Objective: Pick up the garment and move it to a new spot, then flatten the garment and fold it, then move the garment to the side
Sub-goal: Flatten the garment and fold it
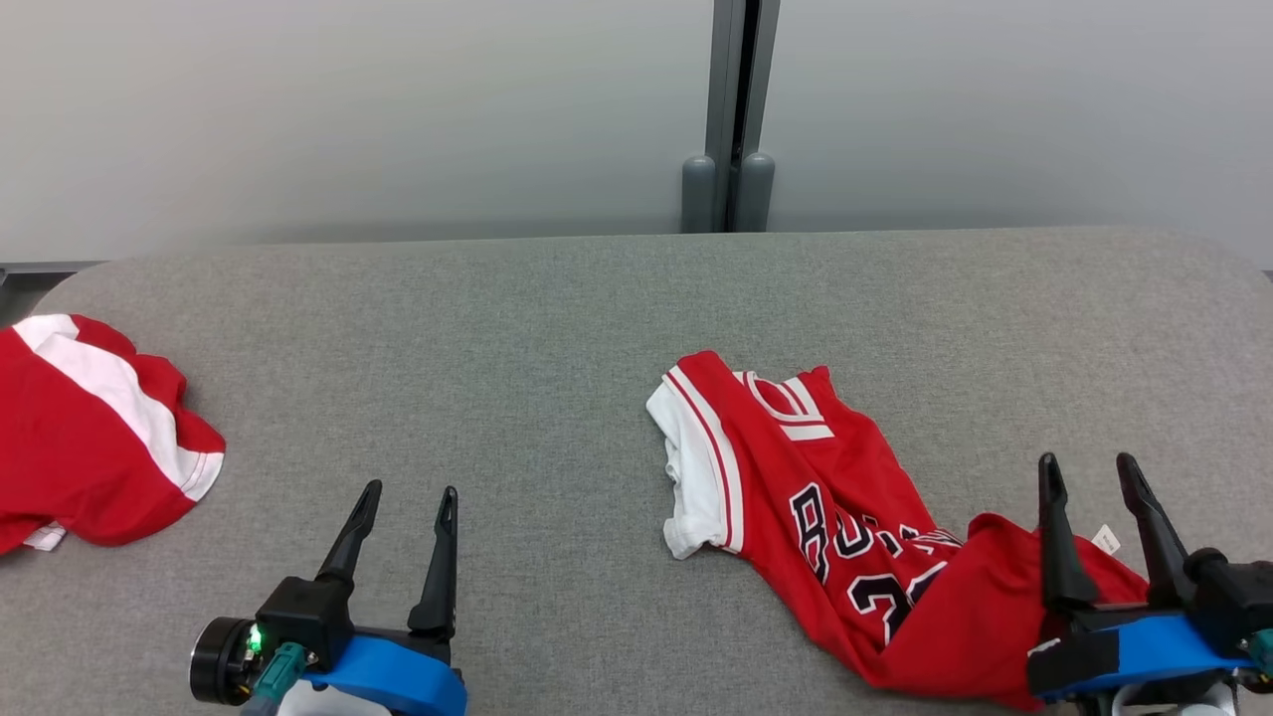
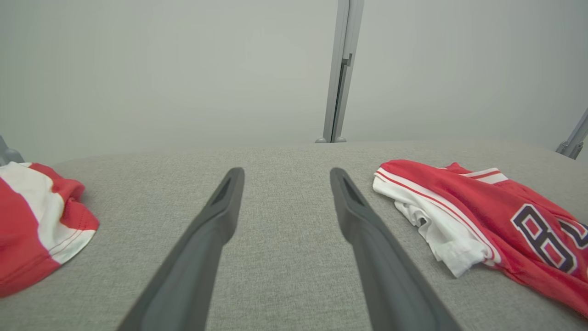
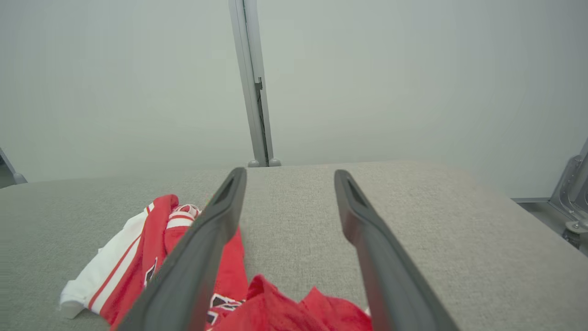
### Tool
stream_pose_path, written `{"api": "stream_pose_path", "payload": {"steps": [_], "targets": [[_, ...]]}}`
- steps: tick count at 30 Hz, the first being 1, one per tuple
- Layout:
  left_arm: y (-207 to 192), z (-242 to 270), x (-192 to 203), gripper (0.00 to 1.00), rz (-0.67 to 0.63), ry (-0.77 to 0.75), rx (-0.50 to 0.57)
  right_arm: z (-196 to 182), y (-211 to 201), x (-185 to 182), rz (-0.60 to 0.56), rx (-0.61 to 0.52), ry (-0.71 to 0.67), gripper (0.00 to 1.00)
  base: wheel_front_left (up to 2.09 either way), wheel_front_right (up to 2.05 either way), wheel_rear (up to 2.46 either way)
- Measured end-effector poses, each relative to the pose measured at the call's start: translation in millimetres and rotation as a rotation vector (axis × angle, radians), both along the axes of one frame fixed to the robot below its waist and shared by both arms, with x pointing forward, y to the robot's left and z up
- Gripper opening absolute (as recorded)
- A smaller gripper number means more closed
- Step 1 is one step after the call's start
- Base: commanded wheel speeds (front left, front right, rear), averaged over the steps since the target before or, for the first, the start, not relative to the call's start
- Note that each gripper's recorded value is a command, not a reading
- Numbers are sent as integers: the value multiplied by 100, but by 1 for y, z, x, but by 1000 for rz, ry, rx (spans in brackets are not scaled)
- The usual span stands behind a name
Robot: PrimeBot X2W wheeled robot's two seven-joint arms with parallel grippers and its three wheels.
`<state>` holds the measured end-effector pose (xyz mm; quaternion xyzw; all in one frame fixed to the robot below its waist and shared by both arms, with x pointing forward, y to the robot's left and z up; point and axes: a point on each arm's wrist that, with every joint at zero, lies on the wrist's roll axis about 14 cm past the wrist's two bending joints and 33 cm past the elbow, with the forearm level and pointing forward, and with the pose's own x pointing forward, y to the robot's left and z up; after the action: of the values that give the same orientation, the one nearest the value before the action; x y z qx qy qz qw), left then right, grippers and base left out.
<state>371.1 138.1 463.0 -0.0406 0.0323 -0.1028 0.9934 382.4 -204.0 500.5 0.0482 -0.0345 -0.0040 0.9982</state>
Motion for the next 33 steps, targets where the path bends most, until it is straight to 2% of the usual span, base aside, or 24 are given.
{"api": "stream_pose_path", "payload": {"steps": [7,16,23,33], "targets": [[3,2,-1,100,7,-5,2,21,40,4,114,8,-65,100,0,0,0],[5,-1,-2,100,14,2,4,-10,77,-7,221,49,31,100,0,0,0],[0,-5,7,100,-15,12,20,-14,72,-5,204,49,45,100,0,0,0],[-49,15,68,100,-204,-60,87,-9,52,12,148,25,24,100,0,0,0]]}}
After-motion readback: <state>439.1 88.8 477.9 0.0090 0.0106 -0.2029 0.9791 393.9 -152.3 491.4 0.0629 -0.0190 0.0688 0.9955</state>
